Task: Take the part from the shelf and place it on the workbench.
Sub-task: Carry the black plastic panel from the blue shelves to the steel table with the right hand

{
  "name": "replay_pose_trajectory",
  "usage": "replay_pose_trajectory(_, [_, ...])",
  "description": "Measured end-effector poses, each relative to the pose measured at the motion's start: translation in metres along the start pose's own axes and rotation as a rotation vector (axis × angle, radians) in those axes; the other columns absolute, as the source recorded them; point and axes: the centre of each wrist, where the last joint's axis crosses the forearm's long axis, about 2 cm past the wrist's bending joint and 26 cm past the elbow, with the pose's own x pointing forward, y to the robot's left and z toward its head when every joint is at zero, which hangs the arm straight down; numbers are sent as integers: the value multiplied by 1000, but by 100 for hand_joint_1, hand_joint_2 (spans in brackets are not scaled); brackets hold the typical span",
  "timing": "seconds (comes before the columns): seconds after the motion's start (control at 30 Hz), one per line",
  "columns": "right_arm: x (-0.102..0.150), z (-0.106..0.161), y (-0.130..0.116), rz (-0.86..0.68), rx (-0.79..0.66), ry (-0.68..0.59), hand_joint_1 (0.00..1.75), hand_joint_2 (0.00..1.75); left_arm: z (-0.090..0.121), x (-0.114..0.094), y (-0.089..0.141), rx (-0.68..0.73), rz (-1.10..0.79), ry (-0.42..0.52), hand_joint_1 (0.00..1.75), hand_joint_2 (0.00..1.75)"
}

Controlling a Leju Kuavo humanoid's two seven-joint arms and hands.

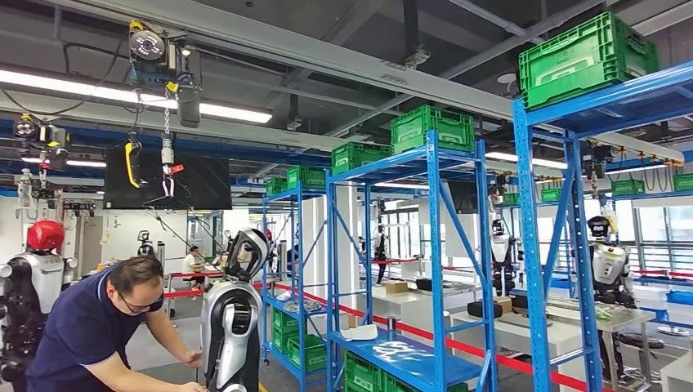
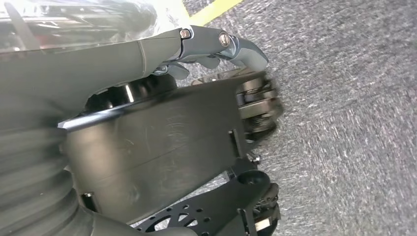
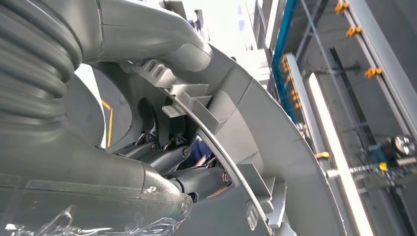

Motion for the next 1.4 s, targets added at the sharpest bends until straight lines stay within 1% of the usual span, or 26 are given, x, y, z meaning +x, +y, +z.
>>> replay_pose_trajectory(0.37, [0,-2,0,-1,1,1,175,175,0,-2,2,6,3,15,0,175])
replay_pose_trajectory(0.73, [-1,-1,0,0,3,8,175,175,0,0,1,-4,11,17,0,175])
replay_pose_trajectory(0.87, [0,-2,0,0,6,4,175,175,0,-3,1,-3,13,27,0,175])
replay_pose_trajectory(1.3, [-1,-3,0,-1,7,6,175,175,-1,-1,3,2,17,25,0,175])
replay_pose_trajectory(1.4, [-1,-4,0,-1,7,5,175,175,-1,-3,3,5,16,31,0,175])
